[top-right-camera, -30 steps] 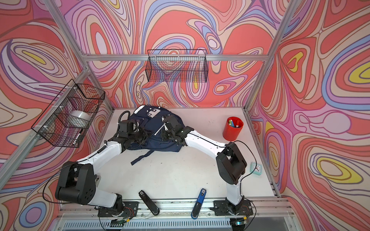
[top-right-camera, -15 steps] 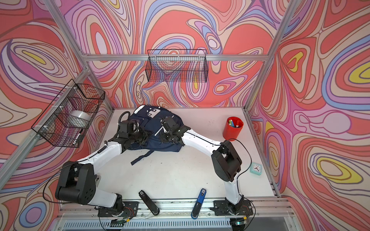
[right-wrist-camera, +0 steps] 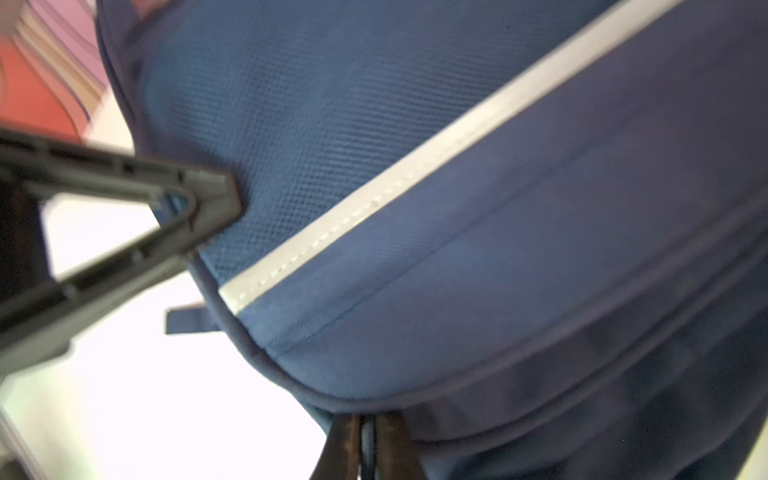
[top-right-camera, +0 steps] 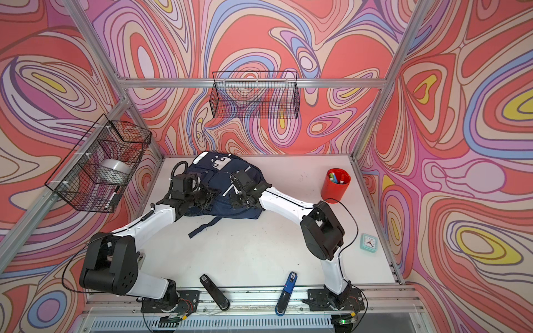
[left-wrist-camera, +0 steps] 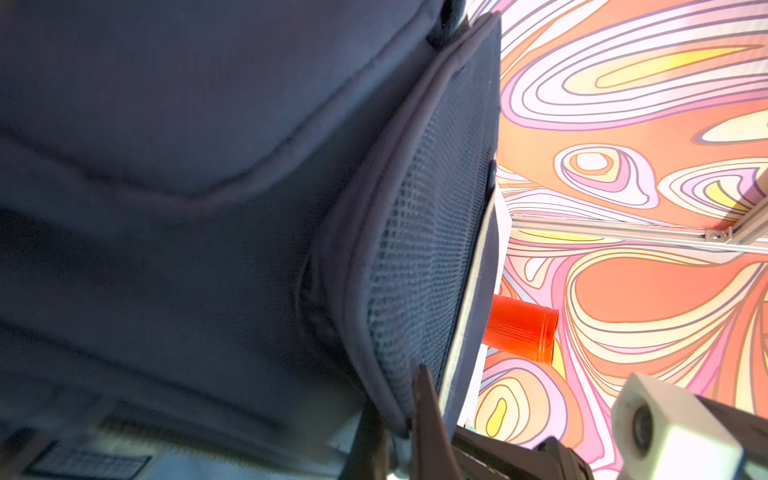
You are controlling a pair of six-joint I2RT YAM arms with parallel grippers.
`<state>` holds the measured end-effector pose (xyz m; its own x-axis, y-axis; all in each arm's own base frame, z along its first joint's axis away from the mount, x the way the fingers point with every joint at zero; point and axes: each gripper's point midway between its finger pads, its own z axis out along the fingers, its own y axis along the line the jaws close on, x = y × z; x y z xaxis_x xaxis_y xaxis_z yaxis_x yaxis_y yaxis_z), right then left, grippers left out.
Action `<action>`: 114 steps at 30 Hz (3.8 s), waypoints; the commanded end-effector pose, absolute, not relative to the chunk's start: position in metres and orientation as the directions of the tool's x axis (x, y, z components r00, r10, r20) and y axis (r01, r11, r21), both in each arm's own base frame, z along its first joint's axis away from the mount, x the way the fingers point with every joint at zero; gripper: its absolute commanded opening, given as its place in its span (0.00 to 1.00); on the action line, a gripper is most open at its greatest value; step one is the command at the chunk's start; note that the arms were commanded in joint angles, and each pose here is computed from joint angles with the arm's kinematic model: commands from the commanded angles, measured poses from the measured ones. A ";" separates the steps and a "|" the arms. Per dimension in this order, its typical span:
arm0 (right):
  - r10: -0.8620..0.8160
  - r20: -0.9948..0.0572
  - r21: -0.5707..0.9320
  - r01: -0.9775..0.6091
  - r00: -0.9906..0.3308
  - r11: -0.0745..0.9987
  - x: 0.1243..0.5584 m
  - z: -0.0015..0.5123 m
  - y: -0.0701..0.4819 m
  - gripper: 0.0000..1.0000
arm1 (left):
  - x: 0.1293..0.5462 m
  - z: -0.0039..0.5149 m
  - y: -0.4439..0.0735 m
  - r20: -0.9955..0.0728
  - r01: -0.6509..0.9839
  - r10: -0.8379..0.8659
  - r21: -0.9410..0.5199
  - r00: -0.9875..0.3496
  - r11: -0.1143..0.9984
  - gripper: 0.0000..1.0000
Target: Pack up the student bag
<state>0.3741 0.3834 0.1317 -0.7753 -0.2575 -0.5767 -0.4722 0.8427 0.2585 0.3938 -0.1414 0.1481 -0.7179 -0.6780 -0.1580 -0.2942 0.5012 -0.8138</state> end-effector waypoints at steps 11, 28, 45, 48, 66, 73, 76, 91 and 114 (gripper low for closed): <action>-0.317 -0.587 0.072 -0.438 -0.745 0.896 0.401 0.127 0.315 0.00 | 0.371 0.170 -0.142 -0.186 -0.221 -0.607 -0.817 -0.772 0.532 0.00; -0.283 -0.660 0.135 -0.480 -0.696 0.867 0.431 0.151 0.291 0.00 | 0.359 0.185 -0.106 -0.248 -0.193 -0.578 -0.781 -0.778 0.594 0.88; -0.228 -0.628 0.200 -0.438 -0.744 0.877 0.378 0.139 0.303 0.00 | 0.321 0.211 -0.204 -0.024 -0.409 -0.839 -0.865 -0.544 0.290 0.87; -0.195 -0.651 0.249 -0.449 -0.734 0.858 0.371 0.149 0.306 0.00 | 0.327 0.201 -0.213 -0.034 -0.448 -0.891 -0.855 -0.453 0.261 0.84; -0.247 -0.673 0.238 -0.521 -0.697 0.820 0.354 0.149 0.309 0.00 | 0.350 0.153 -0.248 -0.147 -0.595 -0.896 -0.701 -0.420 0.394 0.00; -0.239 -0.669 0.199 -0.480 -0.704 0.854 0.380 0.143 0.285 0.00 | 0.322 0.153 -0.223 -0.178 -0.602 -0.868 -0.656 -0.464 0.456 0.00; -0.240 -0.669 0.177 -0.465 -0.704 0.868 0.394 0.139 0.273 0.00 | 0.311 0.158 -0.214 -0.175 -0.591 -0.848 -0.647 -0.500 0.482 0.00; -0.305 -0.722 0.124 -0.550 -0.622 0.826 0.441 0.130 0.281 0.00 | 0.290 0.156 -0.206 -0.218 -0.262 -0.498 -0.640 -0.839 0.722 0.00; -0.353 -0.720 0.175 -0.649 -0.597 0.740 0.366 0.147 0.327 0.00 | 0.321 0.156 -0.108 -0.471 -0.403 -0.562 -0.401 -0.680 0.823 0.81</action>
